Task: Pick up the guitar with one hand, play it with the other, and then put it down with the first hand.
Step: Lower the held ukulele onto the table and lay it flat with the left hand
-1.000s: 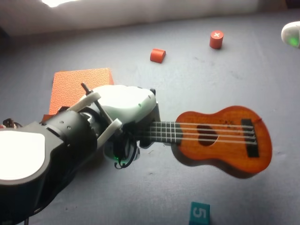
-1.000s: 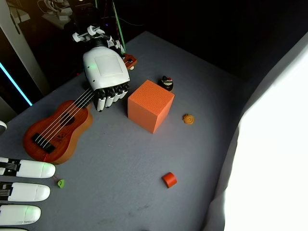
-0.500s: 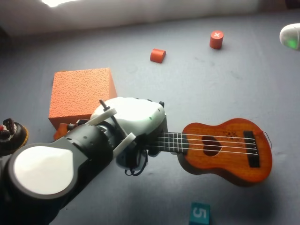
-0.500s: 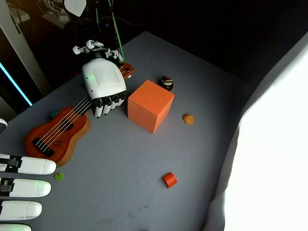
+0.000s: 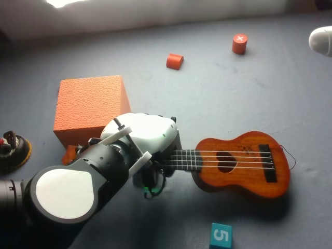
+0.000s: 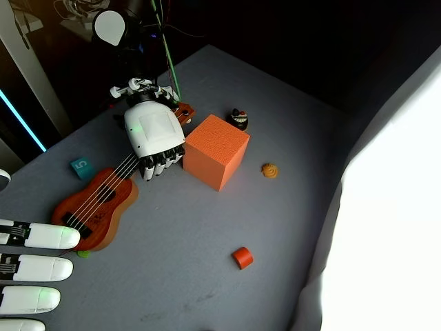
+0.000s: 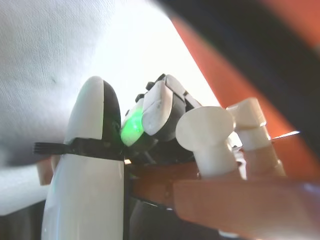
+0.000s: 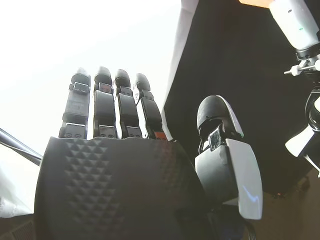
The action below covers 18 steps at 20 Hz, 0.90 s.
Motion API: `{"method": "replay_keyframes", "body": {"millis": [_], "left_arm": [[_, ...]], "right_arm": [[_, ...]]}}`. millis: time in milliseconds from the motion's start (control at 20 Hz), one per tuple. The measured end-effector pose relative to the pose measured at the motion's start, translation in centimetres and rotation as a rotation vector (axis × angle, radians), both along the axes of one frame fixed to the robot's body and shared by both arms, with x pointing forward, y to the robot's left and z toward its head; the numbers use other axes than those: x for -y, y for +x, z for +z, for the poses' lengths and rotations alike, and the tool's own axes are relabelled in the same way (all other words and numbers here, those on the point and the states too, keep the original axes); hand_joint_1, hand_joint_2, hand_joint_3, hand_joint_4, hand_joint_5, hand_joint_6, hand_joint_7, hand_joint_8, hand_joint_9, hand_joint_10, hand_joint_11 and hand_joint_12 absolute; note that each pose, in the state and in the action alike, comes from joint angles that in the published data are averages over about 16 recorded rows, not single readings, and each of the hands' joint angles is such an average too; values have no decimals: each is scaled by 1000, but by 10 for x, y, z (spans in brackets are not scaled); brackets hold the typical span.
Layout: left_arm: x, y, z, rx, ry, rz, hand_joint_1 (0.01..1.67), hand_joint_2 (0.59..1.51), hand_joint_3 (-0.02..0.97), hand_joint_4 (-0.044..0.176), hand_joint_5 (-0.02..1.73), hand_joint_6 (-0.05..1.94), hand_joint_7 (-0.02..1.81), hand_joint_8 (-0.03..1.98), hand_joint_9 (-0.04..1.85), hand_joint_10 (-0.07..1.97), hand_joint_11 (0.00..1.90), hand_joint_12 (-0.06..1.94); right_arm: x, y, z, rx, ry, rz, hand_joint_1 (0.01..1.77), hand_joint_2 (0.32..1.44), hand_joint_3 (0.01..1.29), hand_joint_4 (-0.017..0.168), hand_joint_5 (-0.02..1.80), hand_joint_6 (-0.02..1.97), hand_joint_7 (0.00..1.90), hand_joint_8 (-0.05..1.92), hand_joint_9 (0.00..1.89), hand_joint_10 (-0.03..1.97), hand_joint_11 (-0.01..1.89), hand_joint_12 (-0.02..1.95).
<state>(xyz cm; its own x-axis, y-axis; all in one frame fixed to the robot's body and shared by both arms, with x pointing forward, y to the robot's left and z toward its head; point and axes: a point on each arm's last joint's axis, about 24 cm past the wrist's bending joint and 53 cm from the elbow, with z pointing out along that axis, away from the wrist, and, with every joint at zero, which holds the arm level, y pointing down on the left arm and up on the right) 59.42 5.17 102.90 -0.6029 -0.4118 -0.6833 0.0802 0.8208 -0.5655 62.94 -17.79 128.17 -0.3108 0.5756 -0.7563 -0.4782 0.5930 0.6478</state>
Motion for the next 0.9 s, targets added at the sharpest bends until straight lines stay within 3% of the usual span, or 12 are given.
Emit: {"method": "replay_keyframes", "body": {"millis": [300,550,750,900], "left_arm": [[-7,-1,-11,-5,22,18,968,1070,-3,0,1110,1853,1273,1914,1359,1908,1429,1930],[-11,-3,-18,-12,35,25,716,1057,4,0,880,1827,1026,1869,1113,1895,1189,1928],[-12,-4,-20,-11,42,25,649,1051,5,2,650,1626,753,1720,827,1790,874,1900],[-12,-4,-21,-10,45,24,630,1060,4,2,454,1325,543,1461,594,1598,607,1817]], "right_arm": [[-1,0,0,0,-1,1,35,1326,16,-3,132,44,92,15,69,25,23,6],[-1,0,0,0,0,2,35,1325,16,-3,127,44,83,15,59,24,24,6],[-1,0,0,0,-1,2,35,1325,16,-3,122,44,74,15,51,24,23,6],[-1,0,0,0,-1,2,35,1328,16,-3,124,43,68,15,48,25,23,6]]}}
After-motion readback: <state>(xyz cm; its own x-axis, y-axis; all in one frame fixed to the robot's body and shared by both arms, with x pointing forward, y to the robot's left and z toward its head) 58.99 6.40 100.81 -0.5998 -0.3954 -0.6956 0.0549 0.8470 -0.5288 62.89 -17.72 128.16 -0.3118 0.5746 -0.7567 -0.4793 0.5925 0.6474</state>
